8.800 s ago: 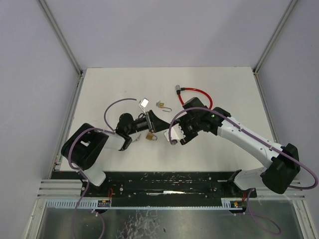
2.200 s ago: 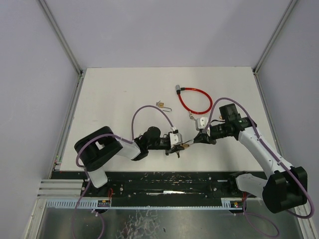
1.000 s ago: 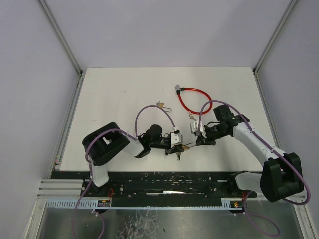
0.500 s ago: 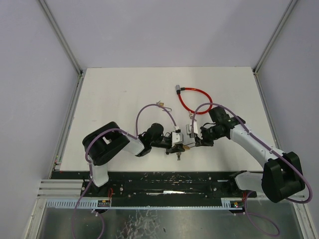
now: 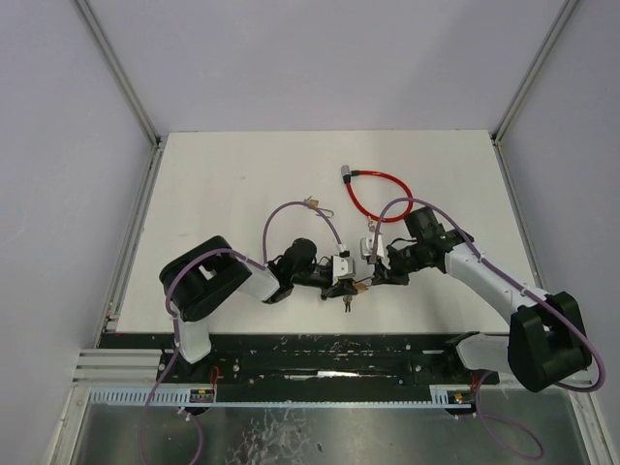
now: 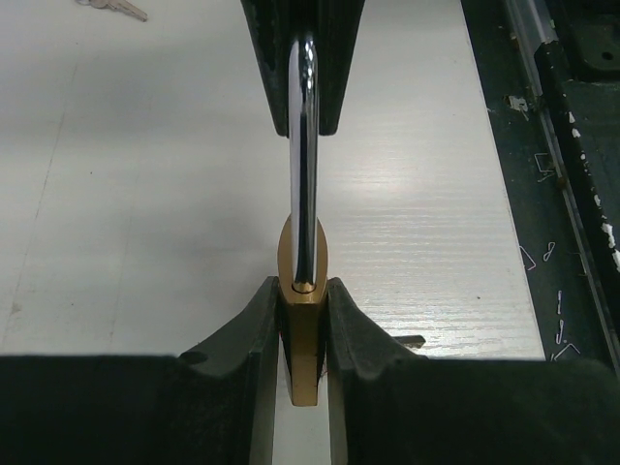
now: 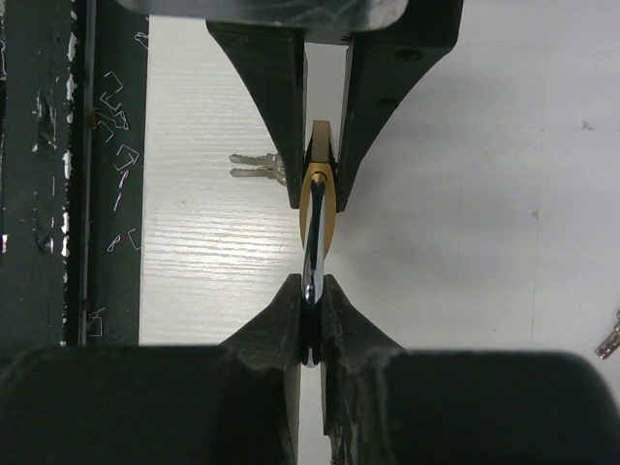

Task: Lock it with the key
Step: Lock the lock.

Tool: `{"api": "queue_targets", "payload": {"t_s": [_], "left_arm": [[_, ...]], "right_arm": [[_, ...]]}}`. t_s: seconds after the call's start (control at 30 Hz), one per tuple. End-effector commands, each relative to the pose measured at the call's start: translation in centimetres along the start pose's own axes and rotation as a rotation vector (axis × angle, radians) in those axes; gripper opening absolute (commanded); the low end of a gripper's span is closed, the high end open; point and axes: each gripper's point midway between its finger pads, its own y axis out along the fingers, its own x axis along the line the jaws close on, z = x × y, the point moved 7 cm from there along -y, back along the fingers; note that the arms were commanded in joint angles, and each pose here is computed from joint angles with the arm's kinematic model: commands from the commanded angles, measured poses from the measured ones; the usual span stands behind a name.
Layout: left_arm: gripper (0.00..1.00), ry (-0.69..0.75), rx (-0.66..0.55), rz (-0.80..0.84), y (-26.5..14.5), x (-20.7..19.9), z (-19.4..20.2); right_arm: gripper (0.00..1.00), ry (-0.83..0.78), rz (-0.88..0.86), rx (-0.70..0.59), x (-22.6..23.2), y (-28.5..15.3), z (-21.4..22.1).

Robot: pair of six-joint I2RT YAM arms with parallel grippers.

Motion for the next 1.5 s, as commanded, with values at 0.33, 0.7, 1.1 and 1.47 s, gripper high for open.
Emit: {"api": "queue_targets", "payload": {"t_s": [0.33,0.7,1.1,1.47], "left_arm": [[0.0,0.04,-0.004,-0.005,1.6,-0.3,0.7],[0.0,0.038,-0.005,-0.023,1.4,-0.3,0.8],[0.0,0.024,0.028,-0.024,1.7,0.0,1.1],[0.0,0.021,0.034,-0.019,1.8,0.1,1.1]], "right_arm": [[0.0,-0.059,-0.078,0.068,0.6,4.5,0.4],[0.19,-0.013,-0.048,0.042,-0.7,2.8,-1.5],[0.73,-0.043,0.15,-0.078,-1.2,-4.8,-2.5],[0.43,-0.025,0.051,-0.024,-0.2,-5.3,-0.4]]}}
